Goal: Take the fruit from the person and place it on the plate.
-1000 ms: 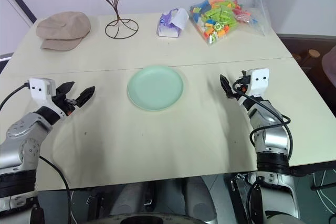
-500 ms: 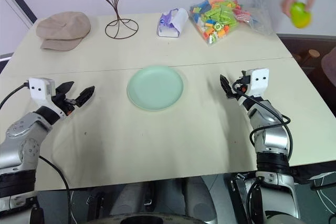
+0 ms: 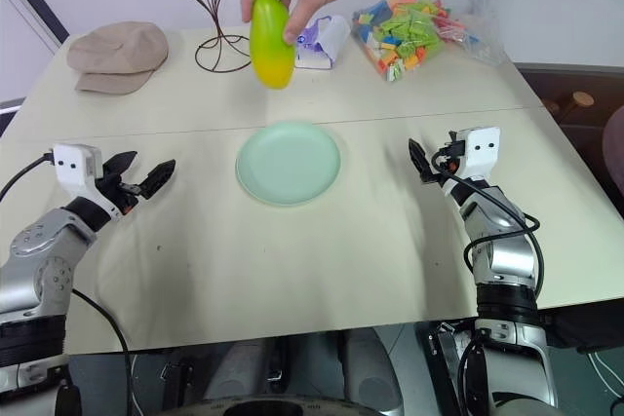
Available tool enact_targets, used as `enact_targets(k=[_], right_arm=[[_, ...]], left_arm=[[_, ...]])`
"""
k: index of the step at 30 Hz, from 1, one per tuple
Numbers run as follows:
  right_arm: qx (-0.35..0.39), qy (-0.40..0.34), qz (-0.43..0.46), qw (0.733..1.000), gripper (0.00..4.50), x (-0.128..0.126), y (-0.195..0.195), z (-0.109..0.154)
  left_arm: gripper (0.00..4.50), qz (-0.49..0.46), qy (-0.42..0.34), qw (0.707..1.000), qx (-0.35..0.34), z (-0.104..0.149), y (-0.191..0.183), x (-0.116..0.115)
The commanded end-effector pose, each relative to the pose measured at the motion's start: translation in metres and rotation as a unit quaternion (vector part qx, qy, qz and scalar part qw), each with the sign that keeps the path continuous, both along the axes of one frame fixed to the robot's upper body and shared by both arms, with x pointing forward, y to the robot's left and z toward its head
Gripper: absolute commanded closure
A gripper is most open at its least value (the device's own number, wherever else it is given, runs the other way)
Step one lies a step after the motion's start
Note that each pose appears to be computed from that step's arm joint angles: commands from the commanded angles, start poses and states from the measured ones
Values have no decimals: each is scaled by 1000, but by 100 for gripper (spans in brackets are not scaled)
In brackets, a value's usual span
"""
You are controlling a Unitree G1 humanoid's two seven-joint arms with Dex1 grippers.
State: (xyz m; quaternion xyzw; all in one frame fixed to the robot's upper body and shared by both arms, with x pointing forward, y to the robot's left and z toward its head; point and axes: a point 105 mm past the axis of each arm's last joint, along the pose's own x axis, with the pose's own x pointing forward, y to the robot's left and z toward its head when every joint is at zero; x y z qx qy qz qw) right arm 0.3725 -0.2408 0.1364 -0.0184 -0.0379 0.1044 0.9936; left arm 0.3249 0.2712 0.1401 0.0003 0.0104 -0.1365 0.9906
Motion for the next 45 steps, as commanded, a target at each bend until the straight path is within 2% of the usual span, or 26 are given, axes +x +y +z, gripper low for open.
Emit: enact_targets(k=[1, 10, 12, 13, 16, 19, 21, 24, 27, 29, 33, 37, 45], right_arm=[[-8, -25, 5, 1000, 3, 0, 1, 15], [-8, -22, 8, 1000, 3, 1, 3, 14], [9, -14, 44, 999, 3, -2, 13, 18], [38, -6, 101, 994, 3, -9, 29, 24], [109, -17, 260, 959, 3, -40, 71, 71], [122, -13, 344, 931, 3, -64, 88, 103], [117, -10, 368, 923, 3, -71, 92, 116], [97, -10, 375, 922, 3, -72, 95, 127], [83, -11, 374, 924, 3, -69, 97, 132], [76, -11, 370, 926, 3, -65, 98, 132], [70, -10, 359, 931, 3, -57, 97, 128], [65, -12, 347, 936, 3, -53, 95, 124], [71, -23, 322, 944, 3, -55, 89, 123]], left_arm=[[0, 13, -31, 999, 19, 19, 13, -3], [0, 17, -44, 998, 30, 33, 23, -2], [0, 16, -44, 998, 31, 33, 23, -2], [0, 15, -43, 998, 32, 32, 22, -1], [0, 8, -39, 999, 32, 30, 19, 0], [0, 4, -38, 999, 31, 29, 18, 1], [0, -4, -36, 999, 30, 29, 16, 1], [0, -48, -42, 998, 16, 43, 10, -3], [0, -132, -75, 988, -5, 85, -9, -6], [0, -189, -95, 977, -14, 111, -25, -2], [0, -245, -115, 962, -27, 133, -44, 13], [0, -275, -130, 952, -39, 140, -63, 35], [0, -322, -143, 935, -50, 135, -113, 70]])
